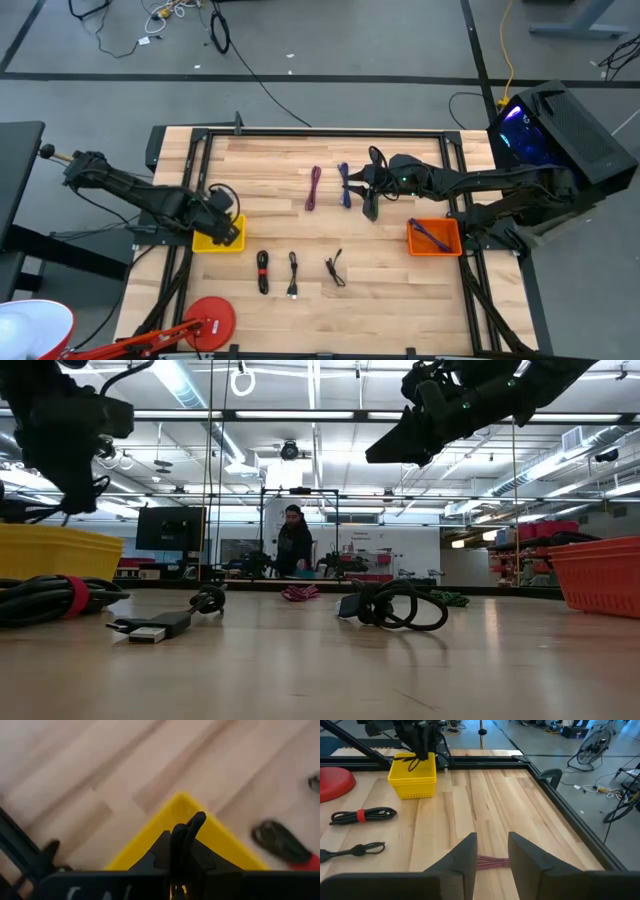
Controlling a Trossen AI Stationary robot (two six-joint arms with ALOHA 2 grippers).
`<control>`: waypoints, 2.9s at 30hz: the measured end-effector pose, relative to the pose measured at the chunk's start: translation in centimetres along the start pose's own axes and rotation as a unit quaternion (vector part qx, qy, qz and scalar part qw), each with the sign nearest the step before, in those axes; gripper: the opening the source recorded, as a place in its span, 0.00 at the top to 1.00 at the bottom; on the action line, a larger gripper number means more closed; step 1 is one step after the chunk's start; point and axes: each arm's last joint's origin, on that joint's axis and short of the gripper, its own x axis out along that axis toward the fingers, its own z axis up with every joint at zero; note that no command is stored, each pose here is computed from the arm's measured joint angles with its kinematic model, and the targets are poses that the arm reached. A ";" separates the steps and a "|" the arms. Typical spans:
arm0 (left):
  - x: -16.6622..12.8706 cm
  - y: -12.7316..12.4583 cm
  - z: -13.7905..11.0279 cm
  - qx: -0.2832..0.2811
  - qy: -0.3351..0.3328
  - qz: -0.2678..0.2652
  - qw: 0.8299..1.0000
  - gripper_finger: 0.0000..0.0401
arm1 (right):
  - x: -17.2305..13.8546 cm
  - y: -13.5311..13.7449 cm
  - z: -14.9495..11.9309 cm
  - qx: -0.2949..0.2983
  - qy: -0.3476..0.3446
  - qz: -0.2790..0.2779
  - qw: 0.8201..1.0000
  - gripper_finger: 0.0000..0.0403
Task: Pick & Place USB Port
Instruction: Put the black USB cable into the yellow bin
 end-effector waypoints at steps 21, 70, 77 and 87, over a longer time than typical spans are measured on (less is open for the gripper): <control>0.0 1.0 -0.6 -0.027 0.037 0.050 0.998 0.66 | 0.0 0.0 -0.2 0.005 0.005 0.001 1.000 0.73; 6.2 -10.6 0.6 -0.168 0.148 -0.227 0.948 0.67 | 0.0 -1.1 -3.4 -0.038 0.041 -0.019 0.998 0.73; 4.8 -13.1 1.5 -0.173 0.149 -0.258 0.939 0.69 | -0.2 -1.6 -4.7 -0.032 0.012 -0.034 0.999 0.73; 3.7 -17.8 2.2 -0.054 0.243 -0.064 0.966 0.83 | -0.2 -1.6 -4.3 -0.032 -0.012 -0.026 0.999 0.73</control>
